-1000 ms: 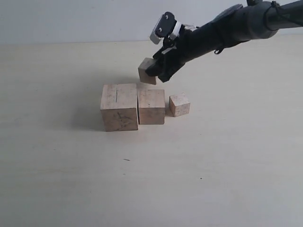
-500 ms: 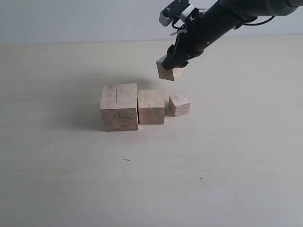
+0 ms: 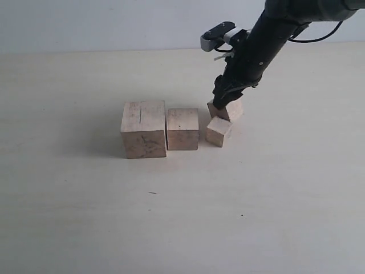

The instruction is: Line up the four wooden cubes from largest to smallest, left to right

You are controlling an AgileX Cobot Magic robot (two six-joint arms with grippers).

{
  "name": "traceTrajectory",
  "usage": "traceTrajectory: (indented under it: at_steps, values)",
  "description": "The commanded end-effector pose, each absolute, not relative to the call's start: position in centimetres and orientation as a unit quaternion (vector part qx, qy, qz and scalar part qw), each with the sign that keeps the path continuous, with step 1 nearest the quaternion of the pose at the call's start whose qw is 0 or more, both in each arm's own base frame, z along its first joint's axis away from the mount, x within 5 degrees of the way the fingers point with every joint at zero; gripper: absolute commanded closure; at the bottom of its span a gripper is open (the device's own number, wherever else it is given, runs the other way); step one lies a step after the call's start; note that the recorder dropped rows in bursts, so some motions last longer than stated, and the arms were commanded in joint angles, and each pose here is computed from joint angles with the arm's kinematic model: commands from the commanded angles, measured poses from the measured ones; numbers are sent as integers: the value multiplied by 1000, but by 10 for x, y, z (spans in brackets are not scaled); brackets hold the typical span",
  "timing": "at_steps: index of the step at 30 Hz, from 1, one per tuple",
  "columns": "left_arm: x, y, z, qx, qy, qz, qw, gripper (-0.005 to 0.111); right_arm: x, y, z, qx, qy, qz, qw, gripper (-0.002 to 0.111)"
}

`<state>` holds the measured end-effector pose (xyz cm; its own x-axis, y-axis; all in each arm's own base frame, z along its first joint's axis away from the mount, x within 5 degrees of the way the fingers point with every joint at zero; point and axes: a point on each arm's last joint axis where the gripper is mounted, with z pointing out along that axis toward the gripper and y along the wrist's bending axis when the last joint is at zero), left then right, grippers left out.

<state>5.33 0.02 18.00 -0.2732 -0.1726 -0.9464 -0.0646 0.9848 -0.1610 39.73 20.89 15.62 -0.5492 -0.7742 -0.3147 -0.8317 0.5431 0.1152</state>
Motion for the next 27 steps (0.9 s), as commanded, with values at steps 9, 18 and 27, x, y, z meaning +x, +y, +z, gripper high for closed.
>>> traceTrajectory:
  at_steps: [9, 18, 27]
  values:
    - [53, 0, 181, -74, 793, -48, 603, 107, 370, 198, 174, -472, 870, 141, -12, 108]
    - [53, 0, 181, -74, 793, -48, 603, 107, 369, 198, 188, -502, 853, 141, 9, 108]
    - [53, 0, 181, -74, 793, -48, 603, 107, 385, 198, 187, -660, 736, 101, 111, 108]
